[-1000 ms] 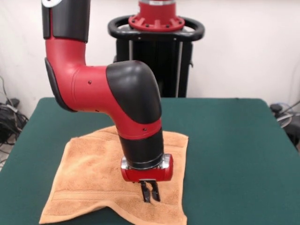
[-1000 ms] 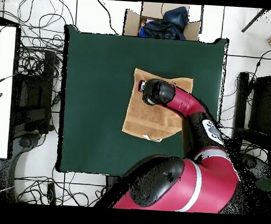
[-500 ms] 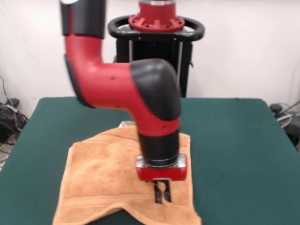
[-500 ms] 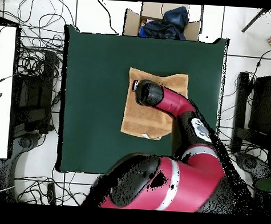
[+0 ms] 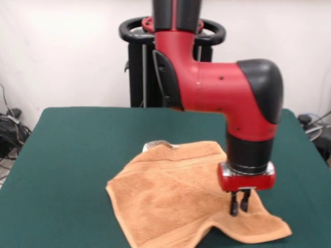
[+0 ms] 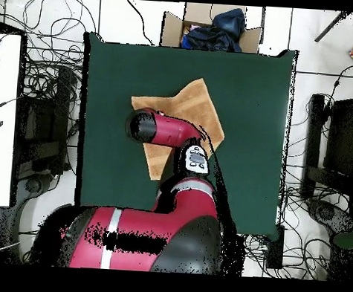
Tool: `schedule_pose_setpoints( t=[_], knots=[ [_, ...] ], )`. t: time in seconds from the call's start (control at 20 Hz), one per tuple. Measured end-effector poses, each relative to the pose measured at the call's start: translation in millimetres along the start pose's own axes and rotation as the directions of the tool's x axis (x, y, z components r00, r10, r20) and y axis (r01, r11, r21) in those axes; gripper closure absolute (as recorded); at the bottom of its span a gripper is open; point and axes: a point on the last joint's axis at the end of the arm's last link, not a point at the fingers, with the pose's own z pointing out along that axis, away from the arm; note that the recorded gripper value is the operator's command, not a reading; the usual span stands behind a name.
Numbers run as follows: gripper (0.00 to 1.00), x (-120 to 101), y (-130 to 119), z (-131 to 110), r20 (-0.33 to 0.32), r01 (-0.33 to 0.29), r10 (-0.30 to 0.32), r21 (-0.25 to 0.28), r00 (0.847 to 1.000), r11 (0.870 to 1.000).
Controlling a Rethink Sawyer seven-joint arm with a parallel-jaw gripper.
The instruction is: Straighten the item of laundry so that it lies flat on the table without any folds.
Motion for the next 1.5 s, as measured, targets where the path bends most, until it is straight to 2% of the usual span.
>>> schedule_pose_setpoints(
  t=[0.3,0.55,0.75,1.0,1.05,1.5],
  knots=[
    [1.0,-1.2,-3.4,0.5,-0.012,-0.067,0.067,-0.032,0.998,0.997],
    [1.0,-3.7,-9.4,0.9,-0.033,-0.13,0.128,-0.067,0.991,0.989],
    [1.0,-4.0,-8.9,0.8,-0.035,-0.139,0.137,-0.064,0.99,0.988],
    [1.0,-3.0,-2.7,0.5,-0.022,-0.104,0.103,-0.021,0.994,0.994],
    [0.0,-2.9,1.2,0.9,-0.016,-0.074,0.075,0.01,0.997,0.997],
    [0.0,-4.7,-0.7,1.8,-0.011,-0.065,0.065,0.026,0.998,0.998]
  ],
)
